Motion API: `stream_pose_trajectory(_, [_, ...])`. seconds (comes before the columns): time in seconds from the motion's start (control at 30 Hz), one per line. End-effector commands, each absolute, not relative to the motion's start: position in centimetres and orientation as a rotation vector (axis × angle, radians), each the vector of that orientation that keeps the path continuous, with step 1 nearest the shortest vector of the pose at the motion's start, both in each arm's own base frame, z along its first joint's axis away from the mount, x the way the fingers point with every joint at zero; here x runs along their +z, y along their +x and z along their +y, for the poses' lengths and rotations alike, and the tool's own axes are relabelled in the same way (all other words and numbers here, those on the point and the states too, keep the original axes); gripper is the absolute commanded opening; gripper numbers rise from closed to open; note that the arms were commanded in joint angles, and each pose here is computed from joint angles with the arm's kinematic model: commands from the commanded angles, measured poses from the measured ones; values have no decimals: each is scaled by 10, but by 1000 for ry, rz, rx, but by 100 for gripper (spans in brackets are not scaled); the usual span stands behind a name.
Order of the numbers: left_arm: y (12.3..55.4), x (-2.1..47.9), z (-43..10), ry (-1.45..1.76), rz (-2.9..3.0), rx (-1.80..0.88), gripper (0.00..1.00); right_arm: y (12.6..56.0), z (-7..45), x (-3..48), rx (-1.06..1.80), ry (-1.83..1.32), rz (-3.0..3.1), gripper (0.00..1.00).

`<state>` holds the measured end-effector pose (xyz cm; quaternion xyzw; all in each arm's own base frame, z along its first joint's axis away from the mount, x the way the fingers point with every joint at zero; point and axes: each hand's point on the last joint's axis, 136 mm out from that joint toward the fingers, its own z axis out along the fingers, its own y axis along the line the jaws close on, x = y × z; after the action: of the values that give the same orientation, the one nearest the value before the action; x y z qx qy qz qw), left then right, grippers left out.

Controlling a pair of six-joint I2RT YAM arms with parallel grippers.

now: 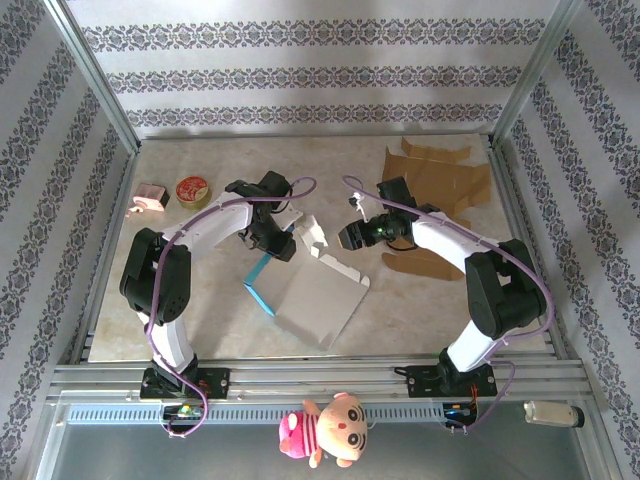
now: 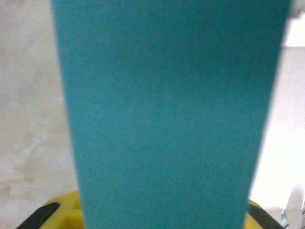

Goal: Fold the paper box

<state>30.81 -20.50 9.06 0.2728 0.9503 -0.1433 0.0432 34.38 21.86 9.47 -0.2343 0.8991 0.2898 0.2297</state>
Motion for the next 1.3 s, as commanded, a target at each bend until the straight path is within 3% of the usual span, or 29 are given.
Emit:
stream_pose_trajectory(0.0, [299,97,-198,893,2929,-395,25,355,210,102,718,-570,2445,58])
stream_pose_trajectory(0.37, [313,126,-203,1087,2750,-361,17,369,255,137,742,-933,2093,58])
stream_pose_trajectory(0.5, [307,129,-208,1230,2642,-382,15,370,274,145,774,-1013,1955,50])
stream_pose_trajectory(0.8, [307,123,-200,1330,2595,-307,10,356,274,145,840,-1088,1921,47])
stream_pose_trajectory(1.0, [310,121,-200,1337,2604,-293,9,367,243,167,877,-956,1892,47])
stream_pose_trajectory(1.27, [309,124,-205,1322,2589,-325,9,380,265,136,777,-973,1991,45])
